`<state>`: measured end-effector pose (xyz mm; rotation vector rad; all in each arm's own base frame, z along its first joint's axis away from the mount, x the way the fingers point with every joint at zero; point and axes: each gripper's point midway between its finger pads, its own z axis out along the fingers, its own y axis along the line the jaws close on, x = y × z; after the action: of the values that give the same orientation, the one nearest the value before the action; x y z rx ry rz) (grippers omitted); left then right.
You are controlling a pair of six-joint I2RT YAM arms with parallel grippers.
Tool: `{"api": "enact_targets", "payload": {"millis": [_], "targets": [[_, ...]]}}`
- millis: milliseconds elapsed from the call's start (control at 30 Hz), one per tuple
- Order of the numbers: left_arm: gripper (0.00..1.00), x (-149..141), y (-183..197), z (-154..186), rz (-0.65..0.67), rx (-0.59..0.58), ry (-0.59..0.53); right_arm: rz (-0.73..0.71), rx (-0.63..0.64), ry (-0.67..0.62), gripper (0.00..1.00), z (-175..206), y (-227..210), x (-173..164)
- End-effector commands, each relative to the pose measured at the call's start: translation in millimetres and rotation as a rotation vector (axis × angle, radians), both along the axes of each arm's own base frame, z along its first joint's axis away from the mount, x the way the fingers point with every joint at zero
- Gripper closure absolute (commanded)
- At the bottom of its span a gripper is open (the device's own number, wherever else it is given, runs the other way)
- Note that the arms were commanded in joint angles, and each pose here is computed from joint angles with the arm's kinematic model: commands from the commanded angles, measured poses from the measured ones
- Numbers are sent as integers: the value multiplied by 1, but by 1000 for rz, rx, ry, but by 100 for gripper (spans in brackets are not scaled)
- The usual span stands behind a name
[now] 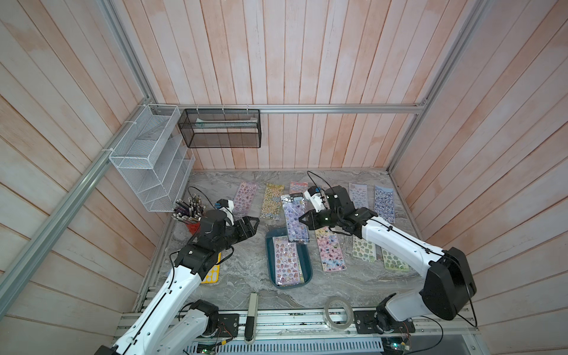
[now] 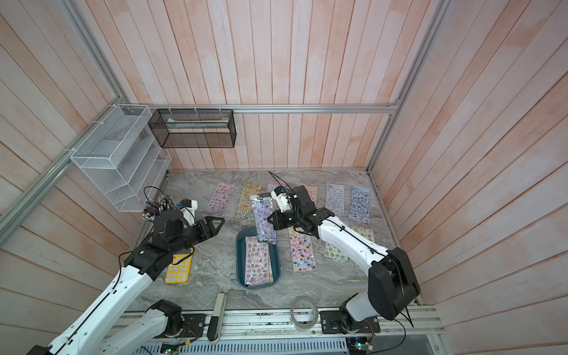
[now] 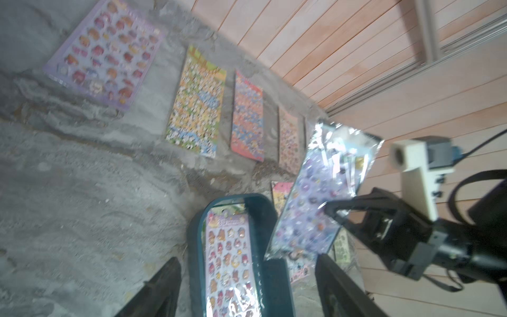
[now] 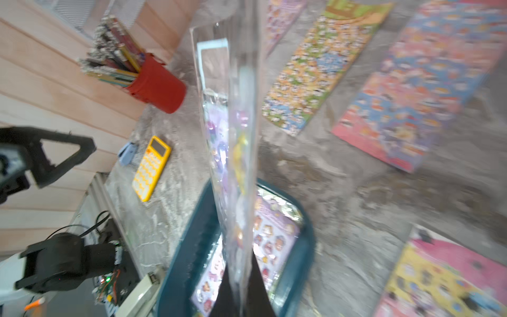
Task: Take the stickers out of the storage box
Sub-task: Move the storage box to the center of the board.
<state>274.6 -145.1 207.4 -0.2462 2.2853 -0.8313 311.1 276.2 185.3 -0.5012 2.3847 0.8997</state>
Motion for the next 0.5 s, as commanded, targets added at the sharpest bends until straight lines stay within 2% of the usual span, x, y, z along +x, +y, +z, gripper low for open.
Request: {"api": "enact_targets", "payload": {"millis": [0,200,467], "targets": [[26,-21,-2,-45,-66,55,174,-59,-102,37,100,-6,-40,-2],[27,-26,-24,-81,-110,55,311,-154,-131,33,100,-4,-72,7],[27,-27,-50,-115,-134,234,416,-217,-164,-91,100,17,-90,10]]}}
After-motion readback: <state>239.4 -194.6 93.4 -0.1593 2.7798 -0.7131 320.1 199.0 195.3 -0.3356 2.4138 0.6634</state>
